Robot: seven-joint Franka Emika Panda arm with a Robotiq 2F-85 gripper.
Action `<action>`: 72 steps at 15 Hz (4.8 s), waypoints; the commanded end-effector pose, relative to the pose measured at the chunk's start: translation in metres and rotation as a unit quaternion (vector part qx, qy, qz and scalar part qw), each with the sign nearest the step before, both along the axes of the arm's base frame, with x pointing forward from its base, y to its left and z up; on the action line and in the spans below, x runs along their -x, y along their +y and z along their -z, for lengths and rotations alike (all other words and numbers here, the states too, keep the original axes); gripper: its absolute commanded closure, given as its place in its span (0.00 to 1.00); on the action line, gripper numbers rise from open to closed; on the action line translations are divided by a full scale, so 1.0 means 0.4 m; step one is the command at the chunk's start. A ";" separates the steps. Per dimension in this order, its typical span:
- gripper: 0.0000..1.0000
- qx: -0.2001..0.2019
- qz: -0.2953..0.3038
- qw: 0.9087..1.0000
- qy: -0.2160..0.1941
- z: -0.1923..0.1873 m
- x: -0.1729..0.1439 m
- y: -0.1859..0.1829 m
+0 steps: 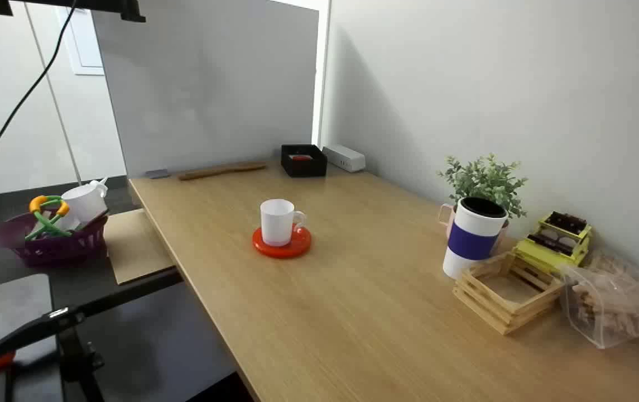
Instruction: Pick the cup on the plate and put it on the table
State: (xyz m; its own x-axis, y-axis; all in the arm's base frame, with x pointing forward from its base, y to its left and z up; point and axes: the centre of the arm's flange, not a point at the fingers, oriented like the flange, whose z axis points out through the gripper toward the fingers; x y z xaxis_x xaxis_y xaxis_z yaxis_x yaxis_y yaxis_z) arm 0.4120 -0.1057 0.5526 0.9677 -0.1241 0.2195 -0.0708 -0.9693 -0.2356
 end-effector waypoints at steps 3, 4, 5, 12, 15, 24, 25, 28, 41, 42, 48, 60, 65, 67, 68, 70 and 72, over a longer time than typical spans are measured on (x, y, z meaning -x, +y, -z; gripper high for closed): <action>0.00 0.000 0.000 1.000 0.000 0.000 0.000 0.000; 0.00 0.000 0.000 1.000 0.000 0.000 0.000 0.000; 0.00 0.000 0.000 1.000 0.000 0.000 0.000 0.000; 0.00 0.005 -0.003 1.000 -0.009 0.010 -0.015 -0.002; 0.00 0.013 -0.028 0.999 -0.023 0.027 -0.046 0.011; 0.00 0.063 -0.155 0.985 0.052 0.213 -0.211 0.161; 0.00 0.069 -0.159 0.984 0.051 0.214 -0.215 0.157; 0.00 0.052 -0.144 0.987 0.057 0.231 -0.178 0.177; 0.00 0.058 -0.217 0.966 0.129 0.365 -0.360 0.374; 0.00 0.064 -0.226 0.961 0.148 0.395 -0.387 0.413; 0.00 0.092 -0.247 0.942 0.208 0.519 -0.393 0.499; 0.00 0.068 -0.240 0.958 0.144 0.649 -0.534 0.508; 0.00 0.056 -0.266 0.949 0.162 0.767 -0.603 0.598; 0.00 0.053 -0.276 0.943 0.177 0.814 -0.623 0.637; 0.00 0.054 -0.277 0.942 0.183 0.831 -0.626 0.650; 0.00 0.055 -0.271 0.945 0.173 0.826 -0.578 0.637; 0.00 0.053 -0.273 0.944 0.177 0.846 -0.588 0.645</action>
State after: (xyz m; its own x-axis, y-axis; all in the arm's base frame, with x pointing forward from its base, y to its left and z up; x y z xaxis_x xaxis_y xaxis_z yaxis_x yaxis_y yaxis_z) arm 0.6474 0.1521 0.2140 0.8966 0.4181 -0.1462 0.3893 -0.9013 -0.1902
